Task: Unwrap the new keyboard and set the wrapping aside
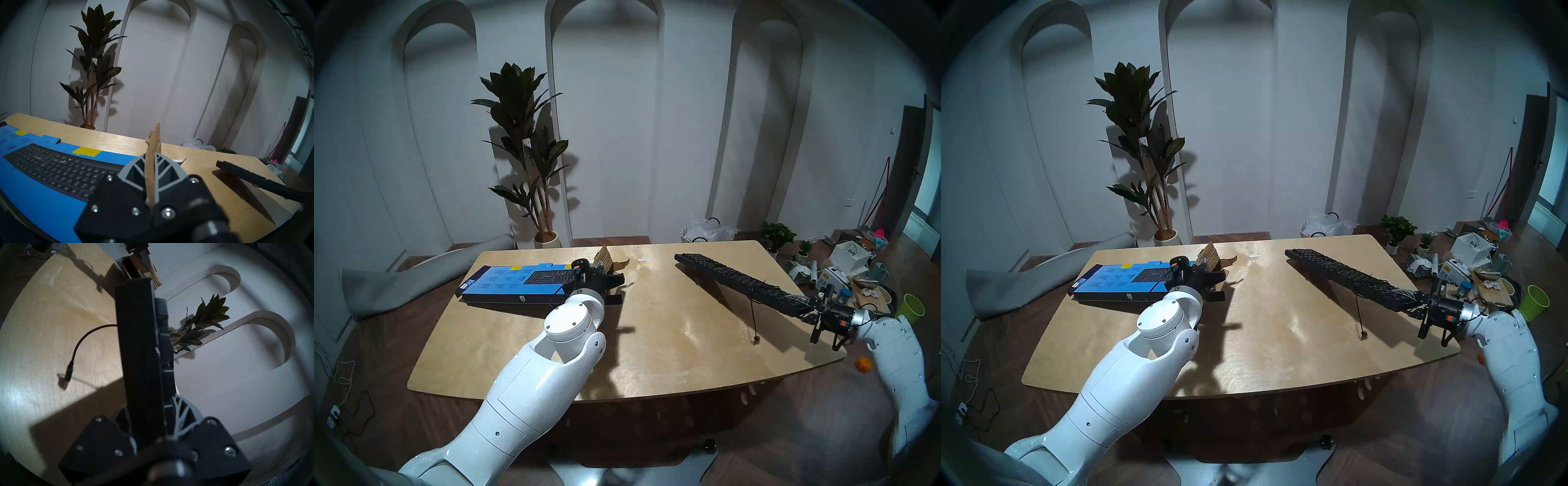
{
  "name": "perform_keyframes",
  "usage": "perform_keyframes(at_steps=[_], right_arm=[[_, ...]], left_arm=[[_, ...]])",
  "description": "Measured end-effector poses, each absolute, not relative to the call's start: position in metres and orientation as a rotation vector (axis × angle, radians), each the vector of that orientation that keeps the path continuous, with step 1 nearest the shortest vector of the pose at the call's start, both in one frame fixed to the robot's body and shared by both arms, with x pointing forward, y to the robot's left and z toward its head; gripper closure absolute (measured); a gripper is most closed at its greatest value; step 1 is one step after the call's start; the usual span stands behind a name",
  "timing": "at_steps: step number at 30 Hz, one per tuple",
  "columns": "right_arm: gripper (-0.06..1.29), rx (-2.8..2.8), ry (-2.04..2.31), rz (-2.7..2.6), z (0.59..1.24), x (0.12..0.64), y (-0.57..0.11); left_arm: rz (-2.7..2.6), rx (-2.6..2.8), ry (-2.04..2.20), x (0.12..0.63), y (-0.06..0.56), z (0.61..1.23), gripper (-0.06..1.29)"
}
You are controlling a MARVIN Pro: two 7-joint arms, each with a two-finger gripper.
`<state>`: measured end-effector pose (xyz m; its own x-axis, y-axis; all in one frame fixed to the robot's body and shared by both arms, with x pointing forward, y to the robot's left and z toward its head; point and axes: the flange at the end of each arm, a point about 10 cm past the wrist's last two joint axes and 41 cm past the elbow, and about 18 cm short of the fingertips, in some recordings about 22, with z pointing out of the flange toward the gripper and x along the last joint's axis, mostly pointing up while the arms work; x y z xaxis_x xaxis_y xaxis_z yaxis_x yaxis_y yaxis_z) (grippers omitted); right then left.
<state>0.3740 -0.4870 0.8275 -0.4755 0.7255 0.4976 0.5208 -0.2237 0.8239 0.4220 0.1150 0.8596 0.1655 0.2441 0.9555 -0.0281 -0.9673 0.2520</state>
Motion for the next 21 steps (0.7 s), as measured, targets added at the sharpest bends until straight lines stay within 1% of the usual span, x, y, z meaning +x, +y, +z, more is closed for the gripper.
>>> perform_keyframes(at_steps=[10,16,21], right_arm=[[0.98,1.435,1.944,1.784,0.812,0.4,-0.439],[0.98,1.402,2.009,1.757,0.803,0.406,-0.419],[0.97,1.396,2.092,1.689,0.789,0.401,-0.411]], left_arm=[[1.886,2.216,0.216,0.417,0.127,0.863,1.25],[1.882,2.195,0.212,0.417,0.128,0.867,1.25],[1.875,2.183,0.209,0.418,0.13,0.87,1.25]])
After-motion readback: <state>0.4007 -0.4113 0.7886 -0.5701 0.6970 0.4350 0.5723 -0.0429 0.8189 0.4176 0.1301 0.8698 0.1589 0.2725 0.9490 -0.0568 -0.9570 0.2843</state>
